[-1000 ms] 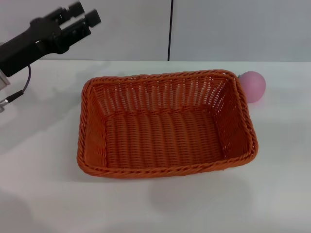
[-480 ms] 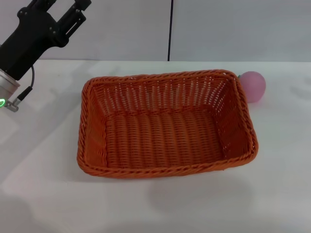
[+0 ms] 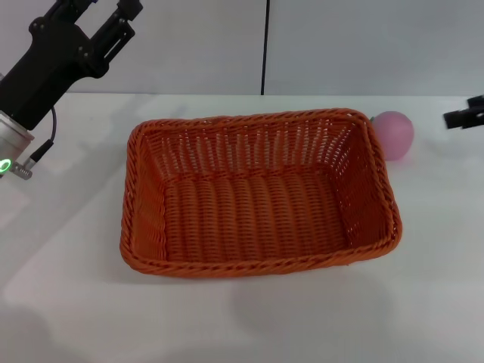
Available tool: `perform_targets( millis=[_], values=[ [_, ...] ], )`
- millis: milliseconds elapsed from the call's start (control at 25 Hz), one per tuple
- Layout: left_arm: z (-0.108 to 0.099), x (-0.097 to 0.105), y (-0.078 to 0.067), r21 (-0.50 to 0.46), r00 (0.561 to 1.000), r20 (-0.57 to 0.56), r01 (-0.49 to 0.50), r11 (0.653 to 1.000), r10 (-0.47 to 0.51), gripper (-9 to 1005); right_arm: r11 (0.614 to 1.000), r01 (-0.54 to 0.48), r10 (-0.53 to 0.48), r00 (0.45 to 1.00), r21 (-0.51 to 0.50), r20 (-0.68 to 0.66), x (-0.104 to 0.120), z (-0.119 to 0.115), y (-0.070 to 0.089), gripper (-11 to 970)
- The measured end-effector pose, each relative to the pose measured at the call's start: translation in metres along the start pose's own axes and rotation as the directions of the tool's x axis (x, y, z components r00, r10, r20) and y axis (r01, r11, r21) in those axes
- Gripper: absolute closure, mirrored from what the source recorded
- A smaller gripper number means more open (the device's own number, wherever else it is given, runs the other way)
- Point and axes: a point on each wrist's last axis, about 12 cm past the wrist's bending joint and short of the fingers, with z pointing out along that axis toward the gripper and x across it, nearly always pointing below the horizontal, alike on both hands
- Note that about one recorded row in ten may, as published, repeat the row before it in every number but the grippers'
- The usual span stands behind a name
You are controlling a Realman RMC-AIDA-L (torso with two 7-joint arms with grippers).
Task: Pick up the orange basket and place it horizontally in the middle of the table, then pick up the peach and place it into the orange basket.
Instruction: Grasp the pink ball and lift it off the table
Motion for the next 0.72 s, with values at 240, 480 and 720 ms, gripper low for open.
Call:
perform_targets(
  millis=[240, 480, 720],
  values=[
    [-0.002, 0.002, -0.001, -0.003, 1.0, -0.006, 0.01, 1.0, -0.01, 351, 0.999, 0.04, -0.04, 0.999, 0.001, 0.004, 0.003, 0.024, 0.007, 267],
    [-0.002, 0.005, -0.003, -0.009, 1.0, -0.004, 0.027, 1.0, -0.027, 355, 0.998, 0.061, -0.061, 0.998, -0.004, 0.01, 0.004, 0.039, 0.012, 267],
    [-0.002, 0.005, -0.005, -0.003, 1.0, -0.003, 0.031, 1.0, -0.031, 358, 0.996, 0.086, -0.086, 0.996, 0.008, 0.013, 0.007, 0.057, 0.016, 267]
  ],
)
